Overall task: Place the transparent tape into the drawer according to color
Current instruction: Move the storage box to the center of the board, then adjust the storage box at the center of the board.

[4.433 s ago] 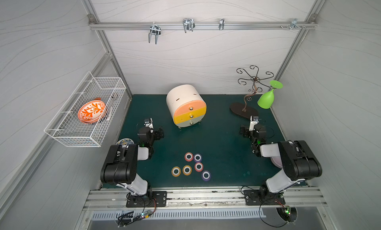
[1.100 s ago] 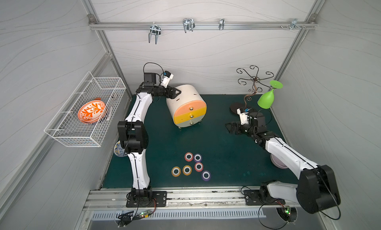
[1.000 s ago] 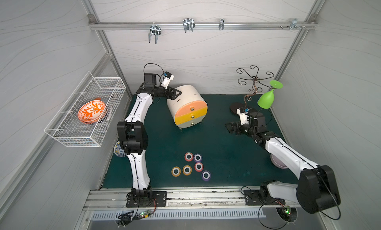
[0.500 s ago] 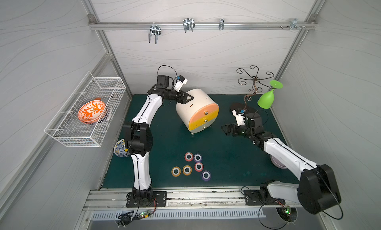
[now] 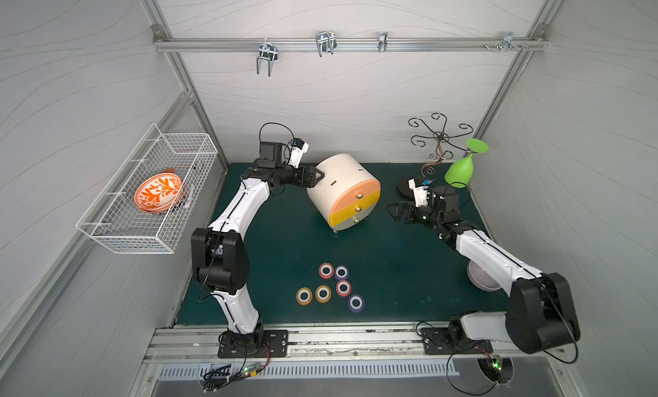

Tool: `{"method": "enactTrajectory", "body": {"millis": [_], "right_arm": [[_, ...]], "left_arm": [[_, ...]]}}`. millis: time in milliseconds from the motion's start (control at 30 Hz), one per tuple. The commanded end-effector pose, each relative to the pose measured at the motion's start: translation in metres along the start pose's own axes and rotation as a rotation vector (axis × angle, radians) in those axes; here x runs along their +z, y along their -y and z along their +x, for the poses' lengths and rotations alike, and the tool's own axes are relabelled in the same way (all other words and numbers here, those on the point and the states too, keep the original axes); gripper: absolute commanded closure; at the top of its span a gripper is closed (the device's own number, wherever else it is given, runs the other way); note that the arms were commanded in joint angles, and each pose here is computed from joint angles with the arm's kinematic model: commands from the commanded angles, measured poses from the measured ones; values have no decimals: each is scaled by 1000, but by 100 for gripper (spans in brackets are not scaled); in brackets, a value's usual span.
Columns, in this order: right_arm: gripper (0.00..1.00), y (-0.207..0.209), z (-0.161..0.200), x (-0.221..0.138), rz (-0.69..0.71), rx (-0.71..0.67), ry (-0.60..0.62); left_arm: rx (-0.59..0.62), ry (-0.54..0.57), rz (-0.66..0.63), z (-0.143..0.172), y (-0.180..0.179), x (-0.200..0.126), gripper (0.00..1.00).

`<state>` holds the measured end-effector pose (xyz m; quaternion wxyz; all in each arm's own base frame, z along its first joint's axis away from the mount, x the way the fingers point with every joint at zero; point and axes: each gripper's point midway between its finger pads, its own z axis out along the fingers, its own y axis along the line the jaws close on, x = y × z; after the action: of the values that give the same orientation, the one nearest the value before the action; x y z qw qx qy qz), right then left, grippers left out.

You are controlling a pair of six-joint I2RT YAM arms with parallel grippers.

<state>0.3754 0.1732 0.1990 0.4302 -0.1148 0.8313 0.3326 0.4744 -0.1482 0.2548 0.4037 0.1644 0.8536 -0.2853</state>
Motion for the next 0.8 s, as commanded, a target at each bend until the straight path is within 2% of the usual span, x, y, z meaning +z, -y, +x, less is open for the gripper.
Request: {"method": "enactTrajectory", "body": {"millis": [0,133,333,467,767], "right_arm": [[1,-12,-32,4,-158,47,64],[1,-14,-43,19,-281,97,59],[1,-15,-50,39,-410,171,82],[1,-14,-58,50,-474,191,98],[1,-25,-58,77,-555,188,29]], "left_arm": [[-84,111,-62,-20,-2,-25,0],[-174,101,-71,12,2,-34,0],[-201,72,-63,51,16,-52,0],[-209,66,-28,65,29,-62,0],[-217,48,-6,82,37,-69,0]]}}
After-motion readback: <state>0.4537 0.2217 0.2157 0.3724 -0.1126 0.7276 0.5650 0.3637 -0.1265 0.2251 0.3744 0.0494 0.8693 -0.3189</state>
